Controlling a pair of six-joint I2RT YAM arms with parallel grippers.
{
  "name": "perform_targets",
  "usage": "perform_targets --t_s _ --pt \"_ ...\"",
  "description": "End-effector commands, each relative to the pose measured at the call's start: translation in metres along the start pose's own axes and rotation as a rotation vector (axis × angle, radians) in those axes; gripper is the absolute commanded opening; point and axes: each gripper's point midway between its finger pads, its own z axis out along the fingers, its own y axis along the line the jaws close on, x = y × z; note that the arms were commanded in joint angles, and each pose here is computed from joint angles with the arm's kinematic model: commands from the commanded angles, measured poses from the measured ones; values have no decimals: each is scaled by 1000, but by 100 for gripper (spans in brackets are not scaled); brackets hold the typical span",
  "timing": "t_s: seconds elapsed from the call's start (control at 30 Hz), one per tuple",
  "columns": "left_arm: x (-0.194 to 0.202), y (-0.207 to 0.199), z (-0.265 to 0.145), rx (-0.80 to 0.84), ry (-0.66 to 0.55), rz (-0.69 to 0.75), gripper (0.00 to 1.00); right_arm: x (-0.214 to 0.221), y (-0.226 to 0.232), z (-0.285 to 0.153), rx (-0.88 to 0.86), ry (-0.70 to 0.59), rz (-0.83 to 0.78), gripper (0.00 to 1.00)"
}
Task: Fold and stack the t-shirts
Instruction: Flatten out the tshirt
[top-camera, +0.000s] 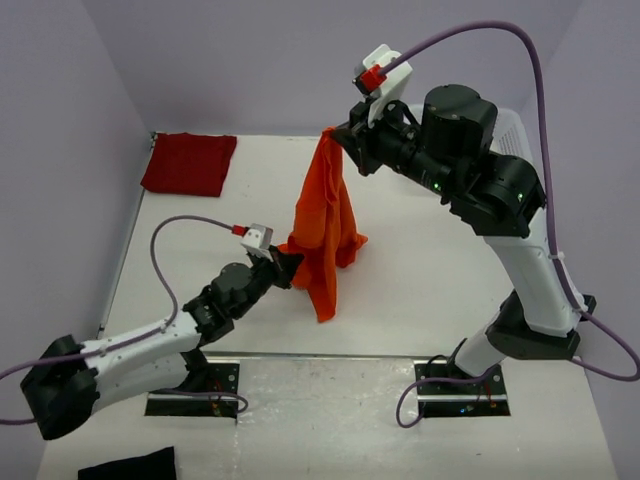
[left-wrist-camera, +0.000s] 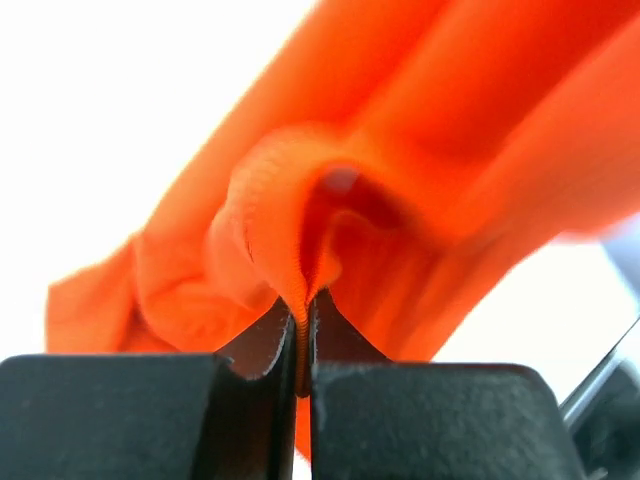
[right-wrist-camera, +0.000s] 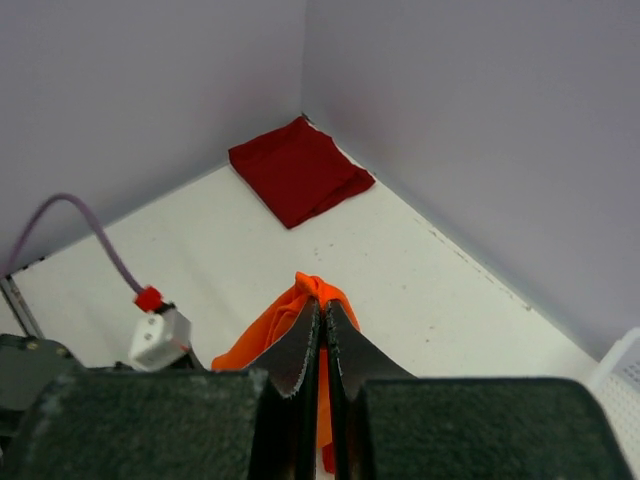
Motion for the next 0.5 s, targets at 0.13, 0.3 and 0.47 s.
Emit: perform_targets --t_s 0.13,0.3,0.47 --pt "-142 10 -88 -230 -214 -20 0 -8 -17 -22 82 -35 4 0" --pt "-243 6 -161 -307 -392 -55 0 0 -3 -33 8 -18 19 0" --pt "-296 4 -198 -348 -508 -24 0 4 18 -42 -85 5 -16 0"
